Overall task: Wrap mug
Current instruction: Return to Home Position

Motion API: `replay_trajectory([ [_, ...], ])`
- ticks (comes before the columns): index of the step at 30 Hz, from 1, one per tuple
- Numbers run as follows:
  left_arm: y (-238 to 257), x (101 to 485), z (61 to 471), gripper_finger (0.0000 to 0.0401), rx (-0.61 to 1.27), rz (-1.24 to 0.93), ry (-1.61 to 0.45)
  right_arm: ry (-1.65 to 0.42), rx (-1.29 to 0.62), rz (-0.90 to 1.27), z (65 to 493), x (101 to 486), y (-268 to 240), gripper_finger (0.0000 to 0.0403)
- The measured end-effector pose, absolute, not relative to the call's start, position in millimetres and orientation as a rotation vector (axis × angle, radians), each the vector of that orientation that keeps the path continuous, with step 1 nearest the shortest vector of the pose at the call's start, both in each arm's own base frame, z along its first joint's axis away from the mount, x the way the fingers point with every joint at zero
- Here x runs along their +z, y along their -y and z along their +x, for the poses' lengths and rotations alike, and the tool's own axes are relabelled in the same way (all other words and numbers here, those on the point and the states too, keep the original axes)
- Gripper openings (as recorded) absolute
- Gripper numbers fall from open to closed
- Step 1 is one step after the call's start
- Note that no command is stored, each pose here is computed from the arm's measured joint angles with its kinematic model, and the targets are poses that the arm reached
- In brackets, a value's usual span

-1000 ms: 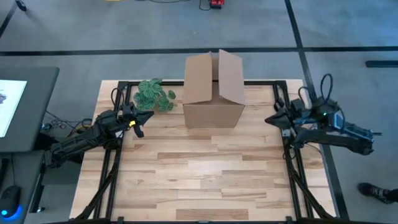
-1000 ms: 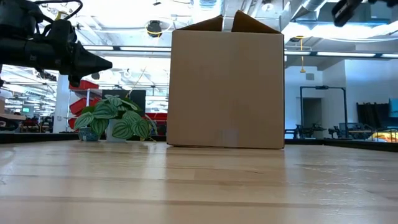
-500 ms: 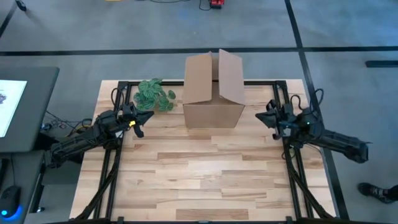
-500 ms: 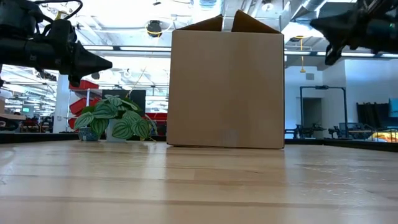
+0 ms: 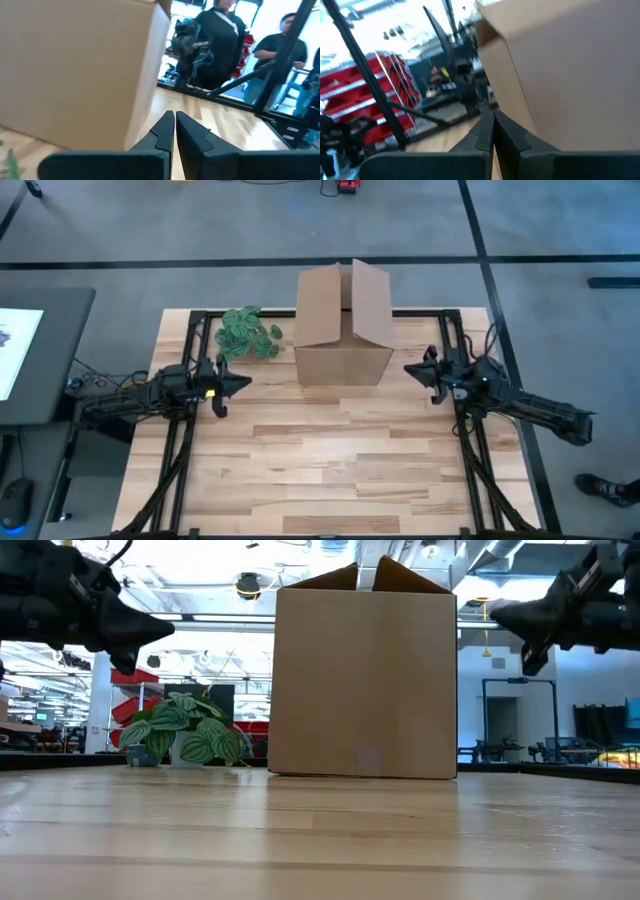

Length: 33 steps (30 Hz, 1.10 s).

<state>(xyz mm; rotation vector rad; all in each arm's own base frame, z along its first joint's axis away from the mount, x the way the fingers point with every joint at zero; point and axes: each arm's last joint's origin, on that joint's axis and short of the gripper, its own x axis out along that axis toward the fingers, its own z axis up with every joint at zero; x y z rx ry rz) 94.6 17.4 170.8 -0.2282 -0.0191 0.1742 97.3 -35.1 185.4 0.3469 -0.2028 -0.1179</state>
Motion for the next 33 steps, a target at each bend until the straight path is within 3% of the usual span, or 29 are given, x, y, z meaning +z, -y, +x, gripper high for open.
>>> replay_trajectory([
  [7,-13,166,97,0.0000,0.128,-0.228,0.027,-0.026,-0.171,0.458,99,162,36,0.0000],
  [28,-5,167,98,0.0000,0.039,-0.231,0.018,-0.074,-0.179,0.475,101,157,37,0.0000],
  [29,-4,167,98,0.0000,0.014,-0.229,0.021,-0.074,-0.179,0.475,100,157,37,0.0000],
  [33,7,182,94,0.0000,-0.379,-0.235,0.099,-0.073,-0.178,0.474,101,157,37,0.0000],
])
